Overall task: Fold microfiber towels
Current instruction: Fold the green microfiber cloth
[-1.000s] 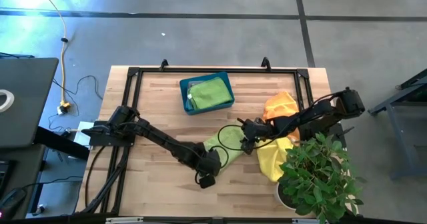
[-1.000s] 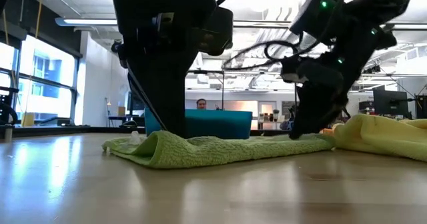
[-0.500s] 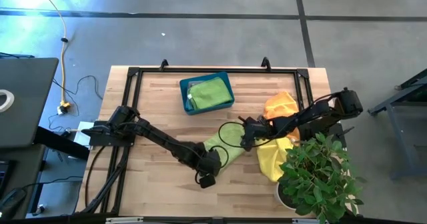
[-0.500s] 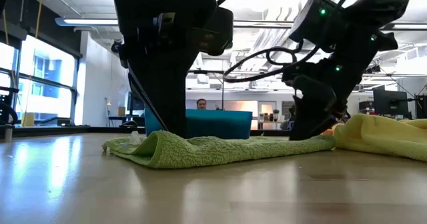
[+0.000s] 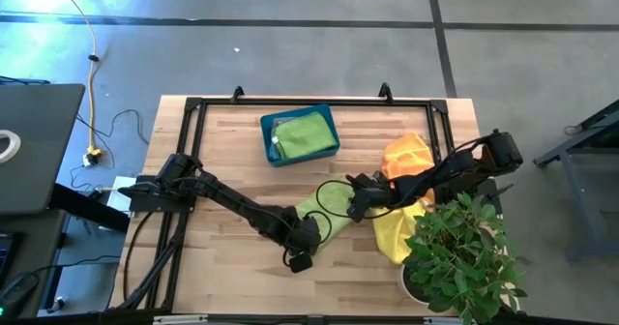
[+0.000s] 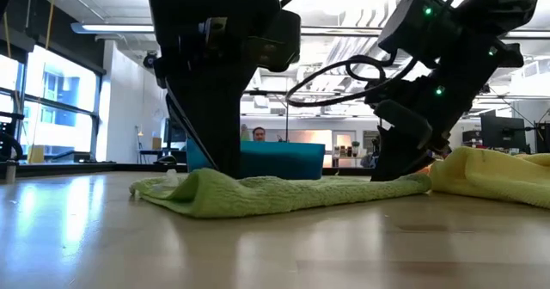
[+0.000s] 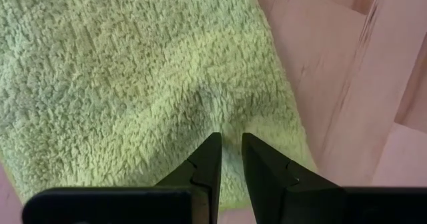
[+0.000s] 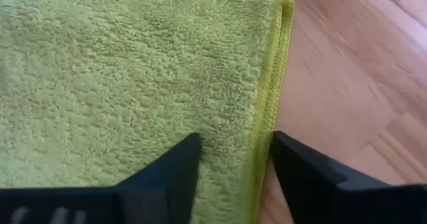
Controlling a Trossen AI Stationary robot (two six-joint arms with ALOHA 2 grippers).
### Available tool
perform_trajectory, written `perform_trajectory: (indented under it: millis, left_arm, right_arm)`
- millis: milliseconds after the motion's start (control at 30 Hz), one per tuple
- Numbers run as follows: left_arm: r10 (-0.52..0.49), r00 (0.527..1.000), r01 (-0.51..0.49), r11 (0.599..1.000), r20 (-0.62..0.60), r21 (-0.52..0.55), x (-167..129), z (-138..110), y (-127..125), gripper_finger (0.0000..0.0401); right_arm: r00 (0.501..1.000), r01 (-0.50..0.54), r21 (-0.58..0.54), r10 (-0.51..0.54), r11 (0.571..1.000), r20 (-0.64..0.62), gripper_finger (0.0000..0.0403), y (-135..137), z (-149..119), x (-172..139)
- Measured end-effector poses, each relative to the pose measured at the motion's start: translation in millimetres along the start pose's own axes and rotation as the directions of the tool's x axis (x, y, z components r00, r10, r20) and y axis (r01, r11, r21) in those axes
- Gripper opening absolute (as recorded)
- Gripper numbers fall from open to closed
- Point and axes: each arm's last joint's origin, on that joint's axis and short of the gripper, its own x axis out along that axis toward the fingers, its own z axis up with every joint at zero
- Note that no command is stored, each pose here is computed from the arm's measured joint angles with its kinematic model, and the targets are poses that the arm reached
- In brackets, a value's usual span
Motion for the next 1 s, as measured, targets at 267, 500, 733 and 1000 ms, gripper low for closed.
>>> perform_trajectory:
  millis: [267, 500, 733, 1000]
  left_arm:
    - [-0.019, 0.999, 0.017, 0.999, 0.049, 0.04, -11, 11, -8, 0.0051]
    - [-0.04, 0.997, 0.034, 0.995, 0.063, 0.096, -25, 15, -21, 0.0051]
    - [-0.048, 0.998, 0.041, 0.986, 0.04, 0.162, -41, 4, -42, 0.0051]
    - [-0.047, 0.998, 0.036, 0.971, 0.041, 0.236, -51, -3, -55, 0.0051]
  right_arm:
    - [1.0, 0.023, 0.02, -0.023, 1.0, -0.001, 0.0045, -1, -2, 3]
    - [1.0, 0.013, -0.007, -0.013, 1.0, -0.028, 0.0009, -8, 4, 4]
    - [0.997, 0.055, -0.017, -0.055, 0.998, -0.048, 0.0003, -26, 16, -8]
    - [0.976, 0.175, -0.007, -0.174, 0.985, -0.127, 0.0001, -38, 29, -25]
